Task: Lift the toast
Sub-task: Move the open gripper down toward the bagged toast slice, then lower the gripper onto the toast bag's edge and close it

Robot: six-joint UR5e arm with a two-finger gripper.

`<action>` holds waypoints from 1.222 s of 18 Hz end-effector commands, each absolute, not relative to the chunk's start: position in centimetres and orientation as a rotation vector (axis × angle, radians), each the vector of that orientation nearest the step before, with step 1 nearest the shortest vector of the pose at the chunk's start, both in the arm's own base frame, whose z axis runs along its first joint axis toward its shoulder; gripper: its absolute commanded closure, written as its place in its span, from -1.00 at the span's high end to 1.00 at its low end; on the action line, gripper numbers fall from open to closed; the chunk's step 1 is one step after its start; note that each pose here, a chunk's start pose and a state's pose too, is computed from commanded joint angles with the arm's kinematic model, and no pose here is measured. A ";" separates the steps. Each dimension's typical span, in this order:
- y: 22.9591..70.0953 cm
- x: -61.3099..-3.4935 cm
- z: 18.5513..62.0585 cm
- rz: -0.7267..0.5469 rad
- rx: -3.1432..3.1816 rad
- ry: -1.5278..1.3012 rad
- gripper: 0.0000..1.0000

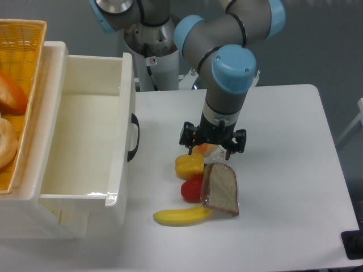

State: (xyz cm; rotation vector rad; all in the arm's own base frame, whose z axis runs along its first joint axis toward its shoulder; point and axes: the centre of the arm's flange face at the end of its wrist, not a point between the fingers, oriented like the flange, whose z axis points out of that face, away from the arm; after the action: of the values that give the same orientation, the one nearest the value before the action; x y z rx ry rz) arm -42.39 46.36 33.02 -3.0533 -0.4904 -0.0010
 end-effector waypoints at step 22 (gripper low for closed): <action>49.7 -43.7 25.6 -0.063 -3.115 -0.534 1.00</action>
State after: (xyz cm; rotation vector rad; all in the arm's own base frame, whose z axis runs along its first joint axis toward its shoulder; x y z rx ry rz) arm -43.73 49.71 25.56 -3.1151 -0.5337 -0.0626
